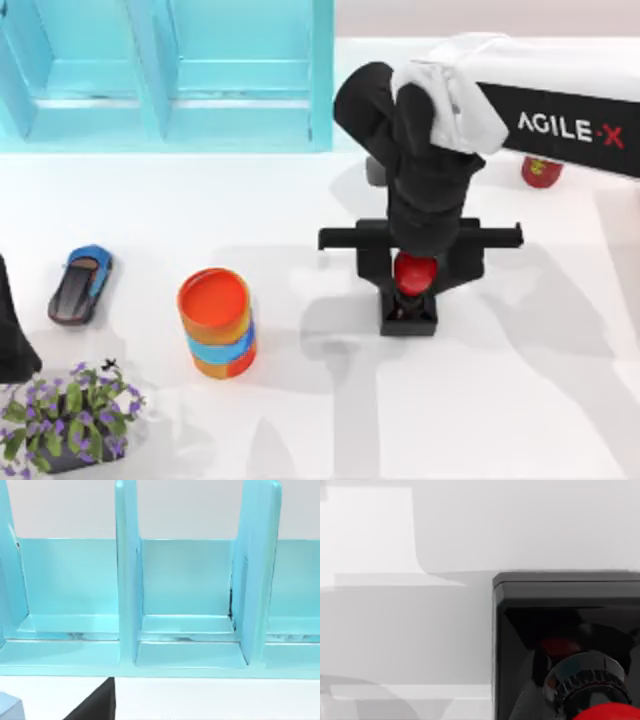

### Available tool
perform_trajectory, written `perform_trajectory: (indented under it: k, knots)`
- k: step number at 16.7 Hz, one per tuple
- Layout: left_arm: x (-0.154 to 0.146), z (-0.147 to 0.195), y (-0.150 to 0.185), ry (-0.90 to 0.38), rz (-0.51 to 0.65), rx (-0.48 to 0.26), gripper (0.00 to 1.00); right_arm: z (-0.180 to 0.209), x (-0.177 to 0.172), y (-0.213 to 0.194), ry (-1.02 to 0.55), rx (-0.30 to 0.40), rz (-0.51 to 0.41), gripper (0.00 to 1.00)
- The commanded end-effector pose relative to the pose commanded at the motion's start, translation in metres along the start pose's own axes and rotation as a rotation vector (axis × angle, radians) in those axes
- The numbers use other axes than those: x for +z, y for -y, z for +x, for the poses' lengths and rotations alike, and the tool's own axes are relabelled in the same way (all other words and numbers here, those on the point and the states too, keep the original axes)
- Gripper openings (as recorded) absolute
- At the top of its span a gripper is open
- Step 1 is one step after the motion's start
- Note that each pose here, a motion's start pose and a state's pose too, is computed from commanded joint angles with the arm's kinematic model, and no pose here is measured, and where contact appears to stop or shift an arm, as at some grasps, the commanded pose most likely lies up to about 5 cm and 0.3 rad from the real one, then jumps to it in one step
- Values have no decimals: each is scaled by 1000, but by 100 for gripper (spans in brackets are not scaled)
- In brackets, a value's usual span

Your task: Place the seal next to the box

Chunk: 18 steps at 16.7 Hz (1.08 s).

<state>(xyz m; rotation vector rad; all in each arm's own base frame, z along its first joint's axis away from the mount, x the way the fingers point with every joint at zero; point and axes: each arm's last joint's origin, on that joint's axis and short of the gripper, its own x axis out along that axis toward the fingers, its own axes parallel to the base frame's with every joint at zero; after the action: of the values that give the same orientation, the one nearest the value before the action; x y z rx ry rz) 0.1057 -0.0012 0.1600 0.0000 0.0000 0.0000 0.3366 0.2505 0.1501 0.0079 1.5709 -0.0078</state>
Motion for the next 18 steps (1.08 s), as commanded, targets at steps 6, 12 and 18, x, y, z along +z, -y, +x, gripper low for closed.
perform_trajectory:
  k: [6, 12, 18]
  knots:
    - [0, 0, 0, 0, 0, 0, 100, 0, 0, 0, 0, 0, 0, 0]
    - [0, 0, 0, 0, 0, 0, 100, -13, 2, -1, 6, 3, 2, 0]
    - [0, 0, 0, 0, 0, 0, 100, -50, 1, 1, 0, 0, 4, 0]
